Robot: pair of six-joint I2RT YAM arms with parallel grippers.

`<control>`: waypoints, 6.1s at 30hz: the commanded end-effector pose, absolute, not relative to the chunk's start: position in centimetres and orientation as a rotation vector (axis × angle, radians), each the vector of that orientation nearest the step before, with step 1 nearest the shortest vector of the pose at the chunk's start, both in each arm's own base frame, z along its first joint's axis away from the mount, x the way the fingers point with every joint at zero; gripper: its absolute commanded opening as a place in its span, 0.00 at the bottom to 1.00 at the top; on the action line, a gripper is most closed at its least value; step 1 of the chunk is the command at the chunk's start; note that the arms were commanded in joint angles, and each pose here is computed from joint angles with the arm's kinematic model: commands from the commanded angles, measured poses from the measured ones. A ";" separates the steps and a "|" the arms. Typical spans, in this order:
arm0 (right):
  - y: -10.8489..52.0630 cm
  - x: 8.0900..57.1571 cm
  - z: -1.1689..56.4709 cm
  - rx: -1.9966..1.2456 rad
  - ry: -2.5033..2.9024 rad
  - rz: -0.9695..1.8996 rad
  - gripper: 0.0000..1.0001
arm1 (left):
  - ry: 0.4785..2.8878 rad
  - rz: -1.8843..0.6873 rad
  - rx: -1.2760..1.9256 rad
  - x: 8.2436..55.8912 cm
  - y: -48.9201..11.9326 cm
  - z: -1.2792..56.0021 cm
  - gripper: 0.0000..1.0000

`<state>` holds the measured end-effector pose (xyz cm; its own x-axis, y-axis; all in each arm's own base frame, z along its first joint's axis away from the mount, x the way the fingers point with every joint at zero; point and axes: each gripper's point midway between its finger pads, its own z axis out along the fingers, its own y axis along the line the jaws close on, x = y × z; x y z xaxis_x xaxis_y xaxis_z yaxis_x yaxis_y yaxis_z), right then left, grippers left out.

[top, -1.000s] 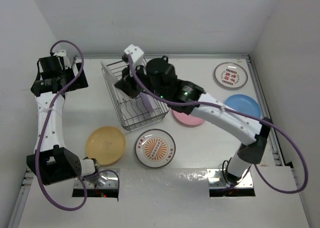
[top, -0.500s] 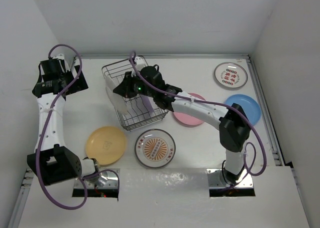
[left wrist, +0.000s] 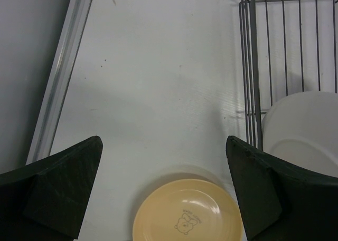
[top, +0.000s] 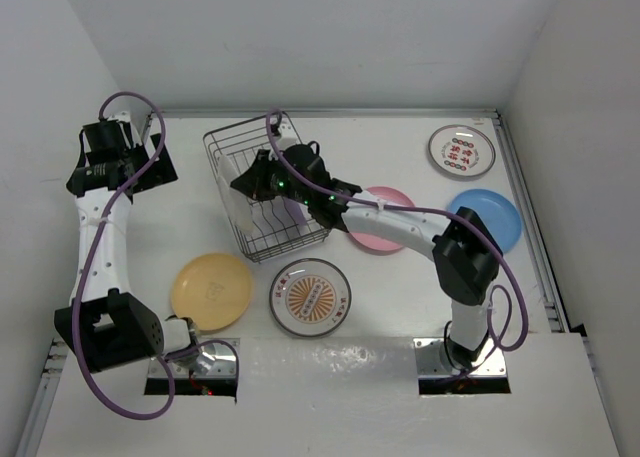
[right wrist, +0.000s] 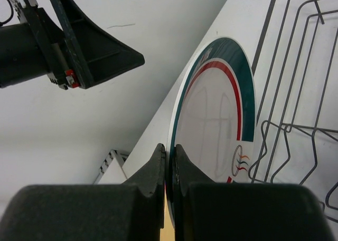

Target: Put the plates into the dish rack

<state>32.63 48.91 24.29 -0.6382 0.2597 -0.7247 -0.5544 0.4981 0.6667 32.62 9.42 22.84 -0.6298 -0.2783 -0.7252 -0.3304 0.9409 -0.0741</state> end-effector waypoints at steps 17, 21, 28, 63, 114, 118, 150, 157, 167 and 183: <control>50.6 32.5 18.4 -0.470 1.926 1.050 0.00 | 2.223 0.091 -0.430 32.4 9.7 24.0 1.00; 51.3 32.0 18.5 -0.590 1.903 1.016 0.18 | 2.226 0.092 -0.430 32.4 9.7 24.0 1.00; 52.7 30.8 20.9 -0.745 1.807 1.014 0.49 | 2.230 0.084 -0.428 32.5 9.7 23.7 1.00; 53.7 29.5 20.7 -0.946 1.778 0.900 0.99 | 2.229 0.066 -0.410 32.3 9.2 23.8 1.00; 23.6 22.3 7.3 -1.303 2.071 0.509 0.58 | 2.236 0.093 -0.348 32.0 9.3 24.3 0.99; 25.2 17.4 6.4 -1.578 1.751 0.506 0.62 | 2.238 0.088 -0.344 32.1 9.3 24.1 0.99; 27.8 10.9 -2.7 -2.307 1.027 0.151 0.14 | 2.200 0.089 -0.310 31.8 9.0 25.6 0.99; 29.8 11.0 -0.5 -2.198 1.099 0.223 0.00 | 2.207 0.093 -0.310 31.8 9.1 25.4 0.99; 33.6 10.5 8.9 -2.020 1.248 0.536 0.00 | 2.200 0.082 -0.308 32.0 9.0 25.5 0.99; 35.9 13.1 20.5 -1.385 1.596 1.139 0.00 | 2.192 0.075 -0.309 32.2 8.9 25.5 0.99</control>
